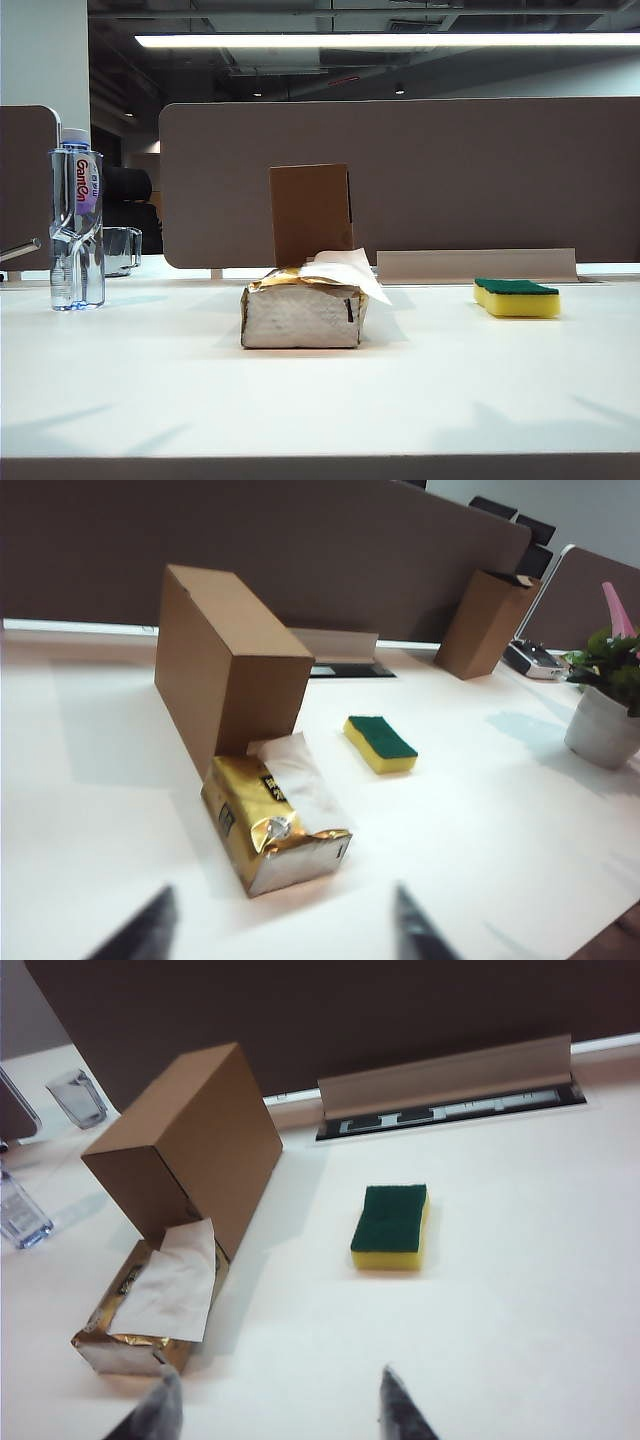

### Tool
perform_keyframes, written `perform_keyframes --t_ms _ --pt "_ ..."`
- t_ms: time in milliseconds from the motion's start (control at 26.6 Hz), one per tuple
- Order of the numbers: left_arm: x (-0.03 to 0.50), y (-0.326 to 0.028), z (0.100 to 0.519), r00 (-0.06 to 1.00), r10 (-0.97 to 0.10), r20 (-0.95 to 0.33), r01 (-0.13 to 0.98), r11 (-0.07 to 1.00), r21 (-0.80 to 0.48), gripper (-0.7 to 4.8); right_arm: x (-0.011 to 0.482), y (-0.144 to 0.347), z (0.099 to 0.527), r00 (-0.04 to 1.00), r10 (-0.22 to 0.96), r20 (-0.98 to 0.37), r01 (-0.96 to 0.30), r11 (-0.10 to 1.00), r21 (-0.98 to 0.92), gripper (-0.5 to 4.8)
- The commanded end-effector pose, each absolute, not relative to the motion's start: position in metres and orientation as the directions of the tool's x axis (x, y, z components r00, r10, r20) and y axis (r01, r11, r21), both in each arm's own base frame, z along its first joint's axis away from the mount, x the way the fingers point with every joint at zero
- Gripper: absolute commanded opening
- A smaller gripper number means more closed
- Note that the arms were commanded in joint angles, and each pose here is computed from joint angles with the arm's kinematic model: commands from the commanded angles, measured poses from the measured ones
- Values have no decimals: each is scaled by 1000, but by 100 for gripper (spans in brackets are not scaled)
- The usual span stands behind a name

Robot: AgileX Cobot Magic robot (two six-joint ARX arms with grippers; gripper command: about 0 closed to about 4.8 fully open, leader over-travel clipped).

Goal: Move the sponge from right to left to wipe the table, avoiding obstacles on the table, and finally reaching the bottle of mineral water.

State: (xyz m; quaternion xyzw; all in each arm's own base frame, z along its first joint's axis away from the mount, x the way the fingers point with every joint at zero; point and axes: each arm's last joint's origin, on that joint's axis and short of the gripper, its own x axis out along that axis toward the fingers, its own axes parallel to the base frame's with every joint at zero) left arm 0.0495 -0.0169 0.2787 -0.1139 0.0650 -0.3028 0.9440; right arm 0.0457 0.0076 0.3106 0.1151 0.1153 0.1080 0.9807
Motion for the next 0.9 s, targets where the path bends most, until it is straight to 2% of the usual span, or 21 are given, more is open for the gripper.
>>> perform_keyframes --t_ms 38,75,150,263,338,488,525,638,901 --pt "55 -17 279 801 -593 -80 555 786 -272 261 58 8 321 942 240 -235 -178 950 256 257" --pt "56 -17 279 800 -593 -86 553 786 -276 262 61 8 322 939 240 -246 -175 950 258 257" --pt "59 -17 283 794 -600 -99 556 782 -281 311 72 9 328 929 240 -283 -165 951 263 270" --pt "63 -17 290 791 -602 -107 566 787 -246 323 87 9 333 915 239 -325 -153 951 268 369" --pt "65 -17 294 790 -602 -114 565 788 -245 323 96 10 336 906 238 -351 -145 951 272 401" --pt "73 -18 304 778 -612 -142 570 783 -250 326 124 11 344 878 237 -416 -125 952 278 404" --pt "76 -18 307 768 -622 -153 578 776 -253 349 134 11 345 869 236 -434 -119 953 280 404" --pt "86 -18 317 755 -630 -182 583 772 -251 351 167 12 344 841 238 -485 -104 952 286 404" --pt "94 -18 320 747 -632 -206 578 771 -268 350 246 16 315 809 271 -521 -119 944 307 404"
